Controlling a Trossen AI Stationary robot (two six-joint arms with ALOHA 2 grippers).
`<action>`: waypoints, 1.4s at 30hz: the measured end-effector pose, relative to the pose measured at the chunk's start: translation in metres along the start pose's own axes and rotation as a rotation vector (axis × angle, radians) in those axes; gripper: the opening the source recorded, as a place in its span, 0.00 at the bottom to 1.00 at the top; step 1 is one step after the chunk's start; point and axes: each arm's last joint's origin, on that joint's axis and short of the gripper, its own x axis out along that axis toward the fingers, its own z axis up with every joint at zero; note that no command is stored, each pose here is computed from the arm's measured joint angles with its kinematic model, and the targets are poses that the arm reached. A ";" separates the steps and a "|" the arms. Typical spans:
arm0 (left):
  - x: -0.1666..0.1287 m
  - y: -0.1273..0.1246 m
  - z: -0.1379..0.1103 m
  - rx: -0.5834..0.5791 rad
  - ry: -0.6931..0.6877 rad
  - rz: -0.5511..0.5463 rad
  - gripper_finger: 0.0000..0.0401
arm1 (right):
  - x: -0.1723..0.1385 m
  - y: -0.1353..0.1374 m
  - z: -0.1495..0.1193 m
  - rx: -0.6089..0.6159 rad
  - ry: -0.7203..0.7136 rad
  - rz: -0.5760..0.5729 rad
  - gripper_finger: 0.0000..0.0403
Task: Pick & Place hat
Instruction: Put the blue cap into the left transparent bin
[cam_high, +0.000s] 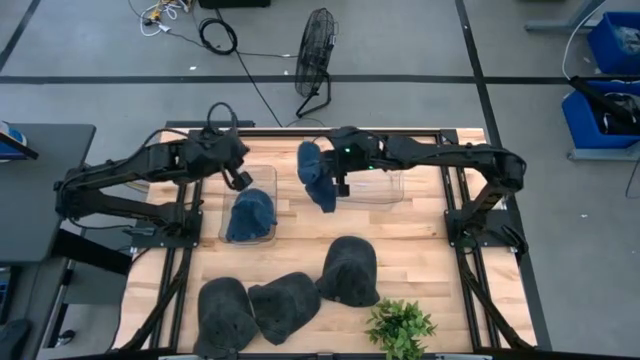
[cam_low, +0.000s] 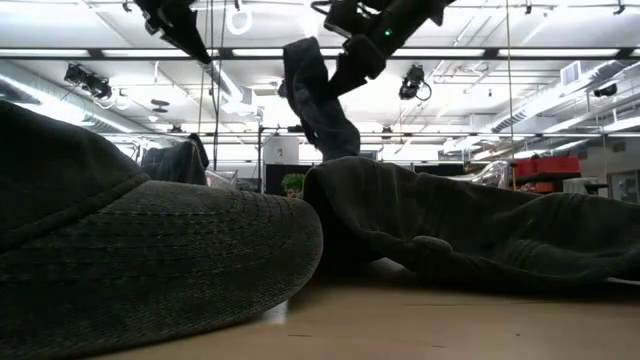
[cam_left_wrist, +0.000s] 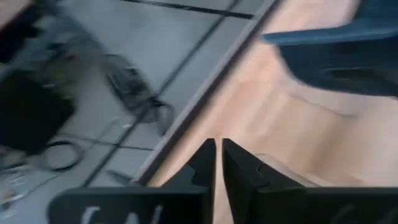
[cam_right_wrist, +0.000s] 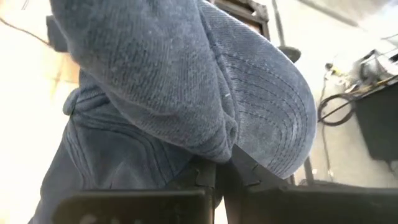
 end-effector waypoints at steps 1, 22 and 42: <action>0.000 -0.002 0.000 0.007 0.003 -0.049 0.04 | 0.000 0.000 0.001 0.002 0.016 0.010 0.02; 0.059 -0.051 0.045 0.228 -0.270 -0.283 0.49 | 0.001 0.002 -0.005 0.096 0.171 -0.017 0.02; 0.065 -0.064 0.048 0.288 -0.322 -0.370 0.49 | 0.002 -0.002 0.008 0.087 0.041 -0.054 0.02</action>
